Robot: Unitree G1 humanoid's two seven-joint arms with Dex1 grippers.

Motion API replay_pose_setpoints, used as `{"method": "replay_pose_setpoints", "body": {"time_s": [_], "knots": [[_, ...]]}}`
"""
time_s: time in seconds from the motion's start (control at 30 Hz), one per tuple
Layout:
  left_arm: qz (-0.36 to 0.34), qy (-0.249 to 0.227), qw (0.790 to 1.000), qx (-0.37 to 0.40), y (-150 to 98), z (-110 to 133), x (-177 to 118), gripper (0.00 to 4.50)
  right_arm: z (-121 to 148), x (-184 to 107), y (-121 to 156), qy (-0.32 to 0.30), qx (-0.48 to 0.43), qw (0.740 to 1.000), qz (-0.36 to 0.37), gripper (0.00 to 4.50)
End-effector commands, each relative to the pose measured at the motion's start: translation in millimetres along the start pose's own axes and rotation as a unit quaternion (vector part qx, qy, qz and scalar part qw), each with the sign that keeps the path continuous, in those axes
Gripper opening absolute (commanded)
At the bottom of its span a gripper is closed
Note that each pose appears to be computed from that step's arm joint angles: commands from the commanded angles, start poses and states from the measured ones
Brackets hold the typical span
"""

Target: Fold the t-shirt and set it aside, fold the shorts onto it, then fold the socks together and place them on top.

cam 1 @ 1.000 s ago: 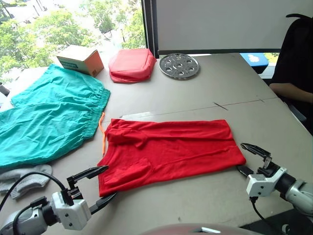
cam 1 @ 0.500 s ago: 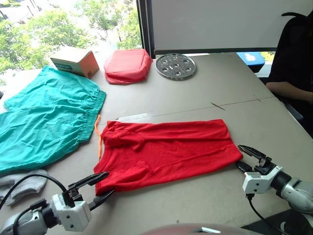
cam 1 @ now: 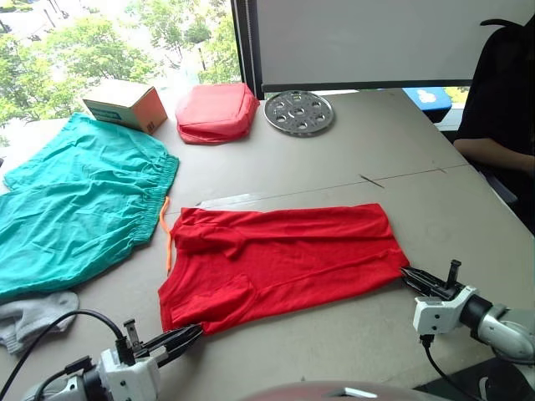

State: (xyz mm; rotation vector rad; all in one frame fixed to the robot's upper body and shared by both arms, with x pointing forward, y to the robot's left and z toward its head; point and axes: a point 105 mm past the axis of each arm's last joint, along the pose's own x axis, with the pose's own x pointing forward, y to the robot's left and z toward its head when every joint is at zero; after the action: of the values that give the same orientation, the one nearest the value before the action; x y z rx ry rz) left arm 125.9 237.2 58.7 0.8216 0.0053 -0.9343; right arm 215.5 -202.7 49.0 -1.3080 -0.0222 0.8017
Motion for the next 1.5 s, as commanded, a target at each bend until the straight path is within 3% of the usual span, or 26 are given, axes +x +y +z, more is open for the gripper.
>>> {"method": "replay_pose_setpoints", "body": {"time_s": [0.03,0.07,0.1,0.23,0.47,0.67,0.83,1.07,1.2,1.3,1.33,1.5], "knots": [[0.017,-0.010,1.000,-0.013,15.6,4.5,-1.1,0.78,2.1,-7.3,-11.6,-0.003,0.024,1.000,-0.008,0.00],[0.015,-0.008,1.000,-0.017,16.4,3.4,-1.2,1.16,2.7,-8.5,-10.9,-0.005,0.030,1.000,-0.004,0.74],[0.008,-0.007,1.000,-0.020,14.7,2.0,-0.6,1.57,2.7,-9.4,-11.1,-0.004,0.032,0.999,-0.003,1.03],[-0.020,-0.011,0.999,-0.028,-2.4,2.7,2.0,3.53,3.4,-12.9,-7.9,-0.007,0.032,0.999,0.007,3.02],[-0.052,-0.022,0.996,-0.072,-32.8,9.5,4.2,3.53,9.6,-15.8,-5.9,-0.028,0.080,0.996,0.016,3.02],[-0.054,-0.020,0.993,-0.100,-38.2,7.6,4.3,3.53,16.5,-17.9,-5.1,-0.052,0.160,0.985,0.036,3.02],[-0.047,0.000,0.984,-0.172,-39.2,-8.6,4.3,3.53,28.8,-21.9,0.5,-0.070,0.266,0.958,0.078,3.02],[-0.058,0.028,0.968,-0.241,-50.6,-34.3,4.3,3.53,40.0,-24.3,-1.1,-0.084,0.284,0.948,0.119,3.02],[-0.052,0.034,0.957,-0.283,-46.6,-46.6,4.0,3.53,30.7,-24.0,2.9,-0.070,0.296,0.944,0.129,3.02],[-0.041,0.029,0.958,-0.281,20.8,-40.8,-12.5,3.53,19.2,-19.3,-6.7,-0.058,0.319,0.940,0.104,3.02],[-0.043,0.027,0.958,-0.282,32.0,-39.2,-14.9,3.53,16.1,-17.9,-11.1,-0.055,0.316,0.942,0.096,3.02],[-0.061,0.038,0.954,-0.289,33.2,-43.5,-18.3,3.53,7.2,-15.1,-17.1,-0.041,0.296,0.949,0.102,3.02]]}}
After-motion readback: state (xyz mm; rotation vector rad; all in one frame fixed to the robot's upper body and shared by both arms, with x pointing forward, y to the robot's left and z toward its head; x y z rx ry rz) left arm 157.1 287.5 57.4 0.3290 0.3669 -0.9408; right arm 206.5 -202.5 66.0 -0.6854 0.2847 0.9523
